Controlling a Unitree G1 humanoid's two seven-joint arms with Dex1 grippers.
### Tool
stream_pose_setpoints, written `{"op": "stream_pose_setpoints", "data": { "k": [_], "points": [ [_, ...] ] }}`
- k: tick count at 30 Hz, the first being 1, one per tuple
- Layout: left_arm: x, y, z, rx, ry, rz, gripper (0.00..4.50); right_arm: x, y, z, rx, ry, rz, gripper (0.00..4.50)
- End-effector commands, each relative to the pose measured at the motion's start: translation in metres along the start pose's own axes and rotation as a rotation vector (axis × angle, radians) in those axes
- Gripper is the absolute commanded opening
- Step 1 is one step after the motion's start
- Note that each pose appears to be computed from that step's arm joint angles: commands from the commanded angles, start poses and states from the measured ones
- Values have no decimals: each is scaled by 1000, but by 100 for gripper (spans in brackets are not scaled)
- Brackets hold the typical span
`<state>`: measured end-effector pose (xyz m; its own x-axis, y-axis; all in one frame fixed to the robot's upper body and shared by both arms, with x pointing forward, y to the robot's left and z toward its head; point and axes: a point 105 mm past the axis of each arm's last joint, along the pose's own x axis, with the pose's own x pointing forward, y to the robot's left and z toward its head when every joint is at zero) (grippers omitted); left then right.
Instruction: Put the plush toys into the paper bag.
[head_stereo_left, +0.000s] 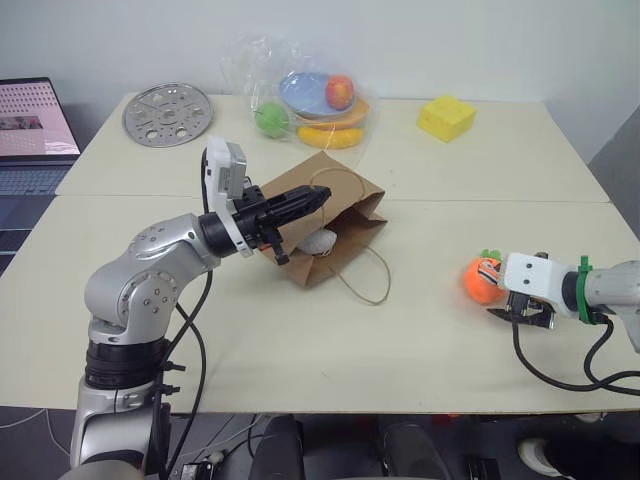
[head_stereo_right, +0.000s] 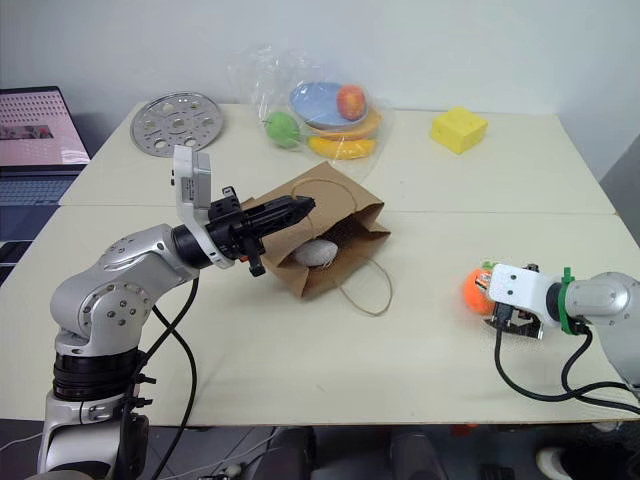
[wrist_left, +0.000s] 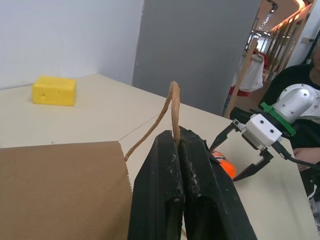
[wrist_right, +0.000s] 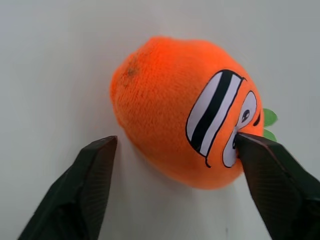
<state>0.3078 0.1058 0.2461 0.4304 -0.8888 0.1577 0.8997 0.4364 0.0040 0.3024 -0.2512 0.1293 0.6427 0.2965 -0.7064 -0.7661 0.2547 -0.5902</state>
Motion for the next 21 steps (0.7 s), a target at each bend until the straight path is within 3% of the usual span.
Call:
{"op": "stream_pose_setpoints", "data": {
  "k": [1,8,11,16,21],
  "points": [
    [-1,-5,12,53,-29,-8,0,1,-8,8,-38,-25,-40,249],
    [0,-5,13,48,-39,-2,0,1,-15,16,-35,-74,-72,12],
    [-1,-4,14,47,-45,1,0,0,-15,30,-55,-141,-62,2],
    [-3,-5,21,34,-59,-7,0,-21,-13,108,23,-468,35,2],
    [-4,-8,28,22,-79,-31,0,-16,-15,148,38,-577,56,2]
  ]
}}
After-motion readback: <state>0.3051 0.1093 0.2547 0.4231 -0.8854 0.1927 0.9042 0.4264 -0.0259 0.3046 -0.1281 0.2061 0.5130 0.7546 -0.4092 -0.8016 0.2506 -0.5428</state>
